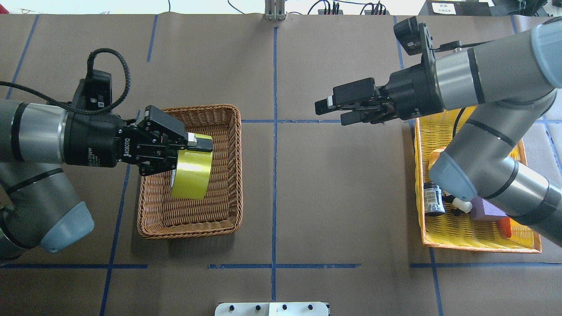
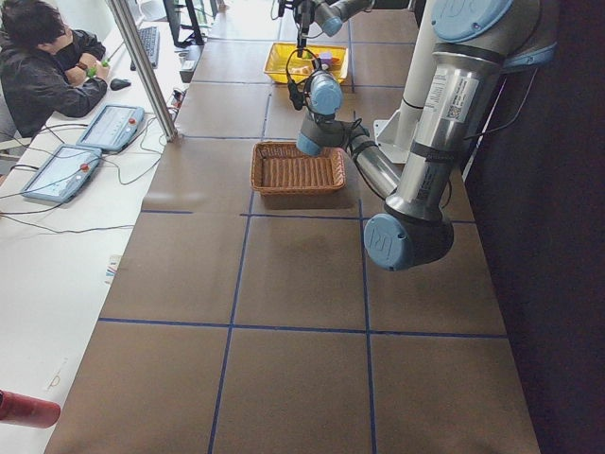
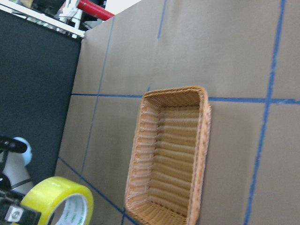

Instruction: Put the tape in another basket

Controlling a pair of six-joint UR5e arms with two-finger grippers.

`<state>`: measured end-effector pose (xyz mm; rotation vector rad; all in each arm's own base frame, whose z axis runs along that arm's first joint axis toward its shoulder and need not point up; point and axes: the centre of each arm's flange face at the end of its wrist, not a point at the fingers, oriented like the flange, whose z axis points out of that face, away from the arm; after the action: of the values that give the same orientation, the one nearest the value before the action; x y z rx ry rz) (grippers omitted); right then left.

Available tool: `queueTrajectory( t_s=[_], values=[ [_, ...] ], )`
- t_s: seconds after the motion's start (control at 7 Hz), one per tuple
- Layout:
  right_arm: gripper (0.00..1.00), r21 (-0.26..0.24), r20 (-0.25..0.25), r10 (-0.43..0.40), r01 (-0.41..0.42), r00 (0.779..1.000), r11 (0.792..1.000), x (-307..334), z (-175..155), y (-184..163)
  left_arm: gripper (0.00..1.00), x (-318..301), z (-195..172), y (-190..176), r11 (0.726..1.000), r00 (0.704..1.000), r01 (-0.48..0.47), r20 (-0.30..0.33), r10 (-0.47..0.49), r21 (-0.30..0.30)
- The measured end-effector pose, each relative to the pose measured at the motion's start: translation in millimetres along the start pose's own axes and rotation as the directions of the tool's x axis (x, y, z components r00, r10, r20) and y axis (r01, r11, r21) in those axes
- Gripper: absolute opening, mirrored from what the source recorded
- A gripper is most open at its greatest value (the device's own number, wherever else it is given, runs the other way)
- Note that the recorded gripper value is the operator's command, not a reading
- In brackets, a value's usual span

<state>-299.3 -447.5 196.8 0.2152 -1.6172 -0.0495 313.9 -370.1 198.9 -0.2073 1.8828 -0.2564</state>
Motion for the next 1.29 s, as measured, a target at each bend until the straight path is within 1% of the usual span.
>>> queueTrajectory(
  t_s=[0.14,0.29,0.43,0.57,0.71,0.86,1.0,1.14,1.29],
  values=[
    [1.0,0.014,-0.096,0.023,-0.022,0.995,1.0,21.7,-13.6,-16.8,0.0,-3.6,11.1,-9.6,0.999,0.994,-0.029,0.105,0.026,0.032],
    [1.0,0.022,-0.197,0.03,-0.026,0.98,0.999,51.5,-24.6,-27.5,0.0,-7.9,22.5,-20.2,0.996,0.976,-0.064,0.214,0.049,0.061],
    [1.0,0.036,-0.3,0.016,-0.006,0.954,0.999,84.4,-36.9,-36.2,0.0,-11.8,33.5,-30.9,0.991,0.942,-0.109,0.325,0.078,0.078],
    [1.0,0.058,-0.4,-0.014,0.041,0.916,0.997,115.8,-49.3,-42.9,0.0,-14.6,44.7,-41.2,0.984,0.897,-0.16,0.428,0.111,0.078],
    [1.0,0.069,-0.509,-0.052,0.1,0.859,0.993,148.1,-61.2,-46.8,0.0,-14.6,59.0,-51.8,0.974,0.838,-0.215,0.526,0.146,0.071],
    [1.0,0.045,-0.606,-0.092,0.149,0.79,0.988,178.2,-73.4,-47.6,0.0,-17.5,77.6,-60.1,0.961,0.769,-0.272,0.613,0.181,0.058],
    [1.0,0.002,-0.676,-0.128,0.175,0.726,0.985,206.5,-88.9,-44.9,0.0,-31.5,97.6,-66.4,0.944,0.696,-0.329,0.685,0.216,0.037],
    [1.0,-0.025,-0.716,-0.136,0.17,0.685,0.985,231.8,-107.7,-39.7,0.06,-54.9,117.8,-73.8,0.928,0.628,-0.373,0.742,0.237,0.02],
    [1.0,-0.031,-0.734,-0.123,0.148,0.668,0.989,249.9,-126.3,-35.4,0.18,-77.1,134.0,-78.8,0.914,0.572,-0.405,0.78,0.256,-0.003]
  ],
)
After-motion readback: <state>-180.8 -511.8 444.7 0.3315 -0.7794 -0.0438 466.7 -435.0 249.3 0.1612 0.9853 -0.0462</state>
